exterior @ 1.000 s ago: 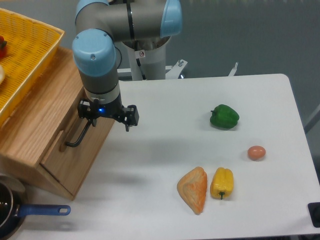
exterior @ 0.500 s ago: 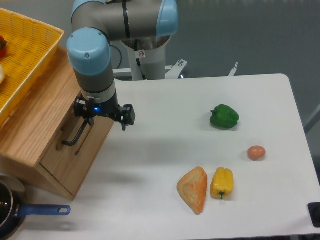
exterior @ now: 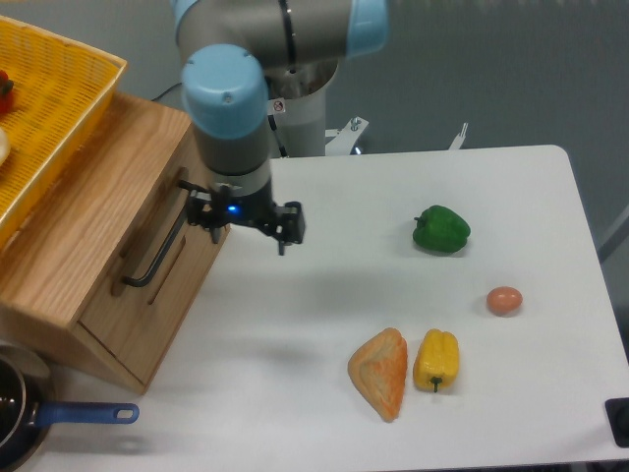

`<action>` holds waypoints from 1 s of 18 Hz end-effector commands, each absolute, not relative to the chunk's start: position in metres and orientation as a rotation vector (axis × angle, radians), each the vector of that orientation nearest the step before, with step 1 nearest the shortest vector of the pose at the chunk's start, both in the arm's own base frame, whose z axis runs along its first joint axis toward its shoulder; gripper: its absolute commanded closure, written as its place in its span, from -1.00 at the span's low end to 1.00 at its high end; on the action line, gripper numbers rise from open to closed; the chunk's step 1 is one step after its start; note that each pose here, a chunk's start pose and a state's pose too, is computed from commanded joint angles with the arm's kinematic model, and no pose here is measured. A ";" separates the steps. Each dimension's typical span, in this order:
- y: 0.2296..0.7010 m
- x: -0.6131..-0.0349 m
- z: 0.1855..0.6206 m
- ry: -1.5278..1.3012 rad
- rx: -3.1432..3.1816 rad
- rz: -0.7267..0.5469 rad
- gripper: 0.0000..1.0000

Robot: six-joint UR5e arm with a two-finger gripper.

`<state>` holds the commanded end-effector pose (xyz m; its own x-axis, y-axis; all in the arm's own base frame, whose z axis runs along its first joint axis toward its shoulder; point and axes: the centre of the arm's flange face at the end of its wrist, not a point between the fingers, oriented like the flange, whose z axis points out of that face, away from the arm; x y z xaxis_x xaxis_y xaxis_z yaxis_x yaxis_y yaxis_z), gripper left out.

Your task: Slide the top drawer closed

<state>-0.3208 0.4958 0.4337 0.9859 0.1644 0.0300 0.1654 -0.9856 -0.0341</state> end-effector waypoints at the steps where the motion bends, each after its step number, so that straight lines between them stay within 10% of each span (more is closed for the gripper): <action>1: 0.485 -0.333 0.436 -0.227 -3.102 -0.033 -1.00; 18: 0.284 -0.505 0.427 0.365 -3.116 -0.001 -1.00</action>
